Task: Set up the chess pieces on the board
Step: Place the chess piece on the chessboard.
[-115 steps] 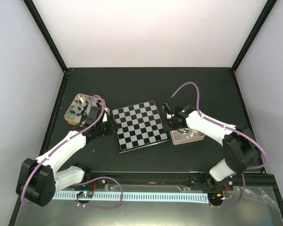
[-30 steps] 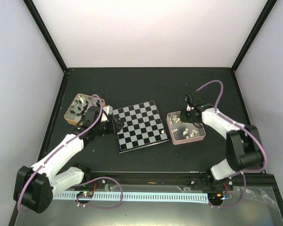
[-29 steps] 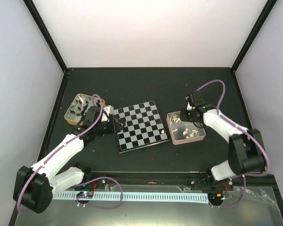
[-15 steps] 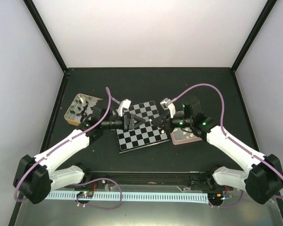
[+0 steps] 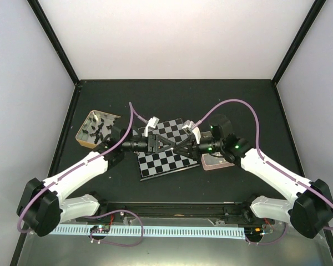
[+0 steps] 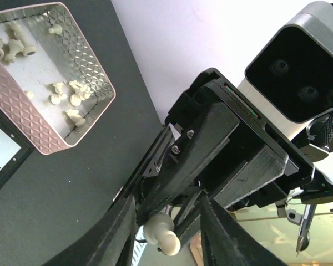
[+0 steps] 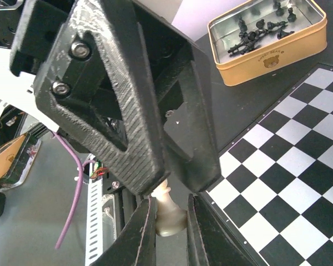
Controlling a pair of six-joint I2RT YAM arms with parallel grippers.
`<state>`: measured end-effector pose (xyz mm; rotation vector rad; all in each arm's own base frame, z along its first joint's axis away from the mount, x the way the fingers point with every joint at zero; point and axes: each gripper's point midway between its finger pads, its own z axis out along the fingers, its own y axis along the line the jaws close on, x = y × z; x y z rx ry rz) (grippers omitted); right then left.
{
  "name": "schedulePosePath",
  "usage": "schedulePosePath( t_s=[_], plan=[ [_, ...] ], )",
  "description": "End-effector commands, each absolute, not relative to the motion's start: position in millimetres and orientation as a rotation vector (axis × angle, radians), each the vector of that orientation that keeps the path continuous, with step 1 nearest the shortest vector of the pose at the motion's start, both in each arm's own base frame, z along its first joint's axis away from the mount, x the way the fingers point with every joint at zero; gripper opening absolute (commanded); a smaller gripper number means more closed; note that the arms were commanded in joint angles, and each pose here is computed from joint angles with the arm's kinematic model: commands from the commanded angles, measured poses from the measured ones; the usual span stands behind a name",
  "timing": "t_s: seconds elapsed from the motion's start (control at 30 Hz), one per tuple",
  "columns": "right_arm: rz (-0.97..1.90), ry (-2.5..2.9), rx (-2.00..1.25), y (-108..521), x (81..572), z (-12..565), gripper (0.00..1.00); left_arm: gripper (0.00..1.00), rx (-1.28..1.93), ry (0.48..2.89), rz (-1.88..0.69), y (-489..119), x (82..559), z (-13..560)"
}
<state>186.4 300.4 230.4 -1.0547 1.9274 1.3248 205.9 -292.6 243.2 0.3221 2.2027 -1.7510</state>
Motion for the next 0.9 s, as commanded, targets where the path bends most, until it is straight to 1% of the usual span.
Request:
schedulePosePath(
  t_s=[0.0, 0.3, 0.37, 0.43, 0.47, 0.57, 0.6, 0.63, 0.67, 0.8, 0.87],
  plan=[
    [1.292, 1.896, -1.041, 305.6, 196.3, 241.4, 0.05, 0.31, 0.396, 2.157, -1.81, -299.1, 199.3, 259.3],
    [1.279, 1.914, -0.985, 308.2, 206.6, 239.3, 0.05, 0.13, 0.382, 2.196, -1.811, -300.5, 199.9, 247.0],
    [1.278, 1.915, -0.98, 308.2, 207.1, 239.2, 0.06, 0.08, 0.379, 2.198, -1.808, -301.0, 201.2, 245.6],
    [1.277, 1.915, -0.978, 307.8, 207.1, 239.0, 0.09, 0.02, 0.374, 2.198, -1.802, -301.1, 202.7, 244.8],
    [1.271, 1.921, -0.971, 307.0, 207.9, 238.5, 0.13, 0.02, 0.368, 2.198, -1.793, -301.0, 204.4, 244.0],
    [1.23, 1.976, -0.938, 302.3, 211.4, 231.3, 0.31, 0.01, 0.348, 2.201, -1.744, -299.6, 209.7, 239.1],
    [1.208, 2.015, -0.923, 299.0, 211.9, 226.0, 0.36, 0.02, 0.332, 2.219, -1.705, -297.9, 212.6, 233.8],
    [1.176, 2.053, -0.897, 295.4, 214.7, 220.0, 0.43, 0.02, 0.316, 2.232, -1.653, -295.6, 217.0, 228.6],
    [1.143, 2.084, -0.865, 291.1, 217.6, 215.3, 0.48, 0.02, 0.293, 2.264, -1.589, -292.2, 221.2, 220.1],
    [0.948, 2.207, -0.639, 261.3, 238.7, 192.5, 0.59, 0.02, 0.236, 2.348, -1.231, -275.5, 243.2, 188.8],
    [0.796, 2.255, -0.488, 238.9, 252.6, 182.2, 0.62, 0.02, 0.242, 2.375, -1.038, -270.4, 252.9, 174.1]
  ],
)
